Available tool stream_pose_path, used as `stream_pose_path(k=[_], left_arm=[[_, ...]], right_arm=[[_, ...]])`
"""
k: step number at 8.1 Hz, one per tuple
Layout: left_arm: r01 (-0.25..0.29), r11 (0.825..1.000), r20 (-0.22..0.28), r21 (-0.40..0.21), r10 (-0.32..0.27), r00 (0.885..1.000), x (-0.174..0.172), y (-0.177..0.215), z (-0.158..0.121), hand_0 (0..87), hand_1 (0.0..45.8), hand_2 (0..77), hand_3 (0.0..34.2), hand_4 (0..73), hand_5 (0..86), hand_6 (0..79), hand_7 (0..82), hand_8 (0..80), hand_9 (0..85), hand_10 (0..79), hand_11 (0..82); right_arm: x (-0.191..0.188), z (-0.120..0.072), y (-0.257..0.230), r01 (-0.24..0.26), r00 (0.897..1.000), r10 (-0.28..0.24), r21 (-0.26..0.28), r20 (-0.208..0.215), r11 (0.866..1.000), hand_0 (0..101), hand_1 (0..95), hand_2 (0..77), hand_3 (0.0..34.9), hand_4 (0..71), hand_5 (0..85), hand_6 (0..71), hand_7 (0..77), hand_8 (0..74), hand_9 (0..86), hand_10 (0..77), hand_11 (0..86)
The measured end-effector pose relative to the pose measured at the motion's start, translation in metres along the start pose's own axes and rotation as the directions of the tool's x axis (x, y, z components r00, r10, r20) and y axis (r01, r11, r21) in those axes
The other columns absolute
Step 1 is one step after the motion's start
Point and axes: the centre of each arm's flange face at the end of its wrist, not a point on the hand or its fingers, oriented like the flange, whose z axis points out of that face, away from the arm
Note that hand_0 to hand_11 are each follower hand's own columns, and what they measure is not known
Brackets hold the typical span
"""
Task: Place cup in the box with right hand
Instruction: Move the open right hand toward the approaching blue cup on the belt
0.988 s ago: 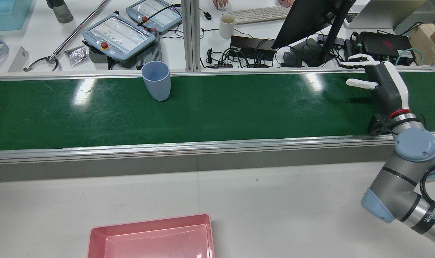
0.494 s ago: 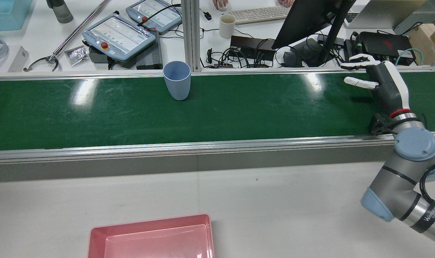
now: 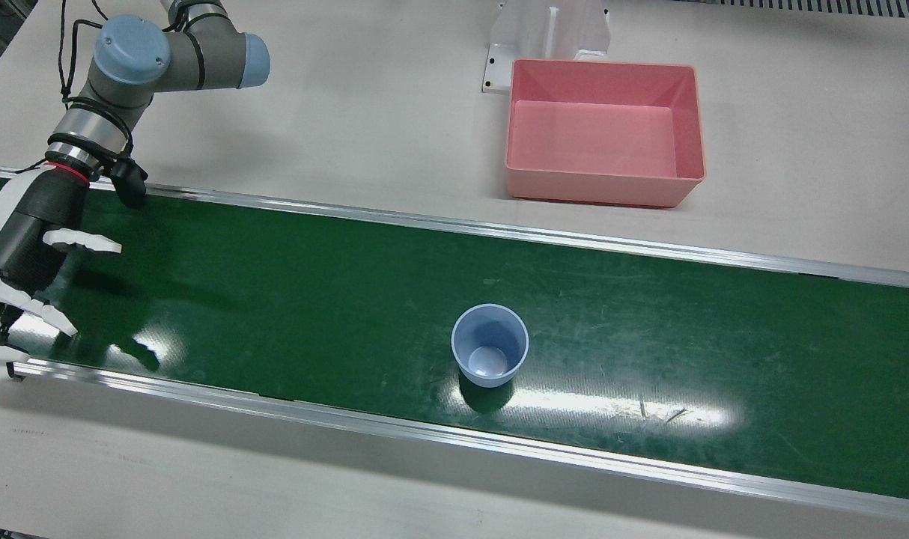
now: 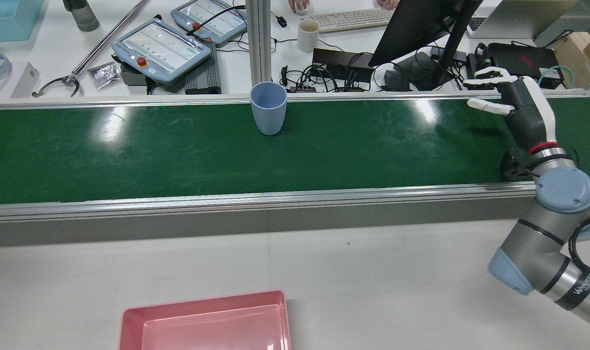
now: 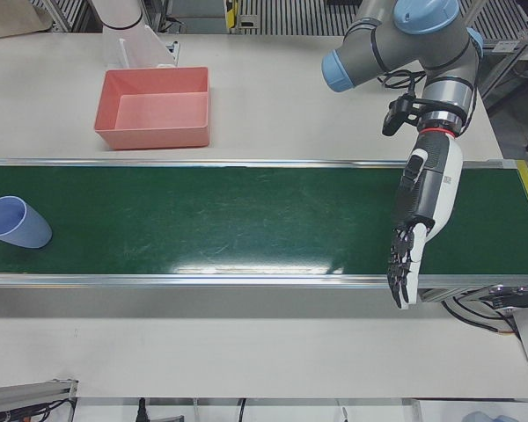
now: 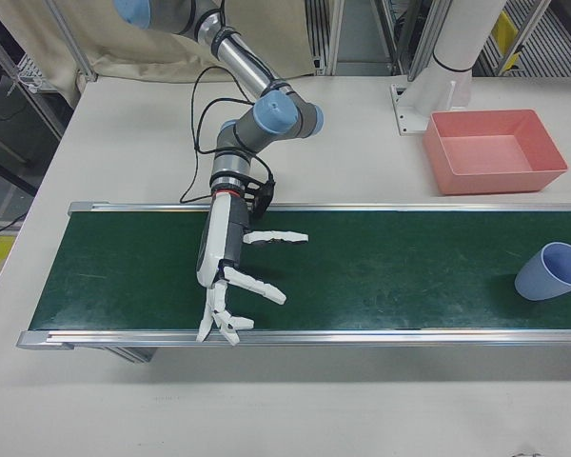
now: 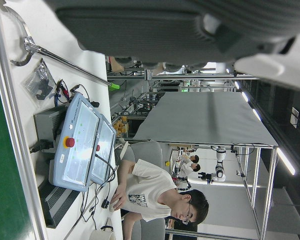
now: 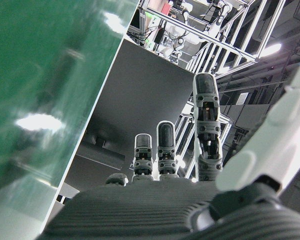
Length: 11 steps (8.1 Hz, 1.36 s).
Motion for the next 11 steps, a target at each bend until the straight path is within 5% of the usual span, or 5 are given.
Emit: stream_pose_path(k=[3,6,11], left_arm=[[0.001,1.000,0.000,0.000,-0.001,1.000,0.000,0.000,0.000,0.0,0.5,0.5,0.0,0.0,0.0,0.0,0.0,0.0,0.0,0.0,0.0],[0.001,1.000,0.000,0.000,-0.001,1.000,0.000,0.000,0.000,0.0,0.5,0.5,0.0,0.0,0.0,0.0,0.0,0.0,0.0,0.0,0.0],[0.001,1.000,0.000,0.000,-0.001,1.000,0.000,0.000,0.000,0.0,0.5,0.5,0.0,0.0,0.0,0.0,0.0,0.0,0.0,0.0,0.0]], right_arm=[[-0.001,0.006,0.007,-0.001,1.000,0.001,-0.010,-0.002,1.000,38,0.5,1.6,1.8,51.3,1.1,7.6,48.5,9.8,21.8,0.5,1.1],[-0.002,0.013,0.019,0.006,1.000,-0.006,-0.014,0.000,1.000,35,0.0,1.1,5.9,51.3,1.1,7.6,50.7,8.7,21.8,0.5,1.1],[0.004,0.010,0.026,0.033,0.999,-0.033,-0.022,-0.012,0.999,40,0.0,1.1,5.9,51.3,1.1,7.6,49.1,8.7,21.8,0.5,1.1]])
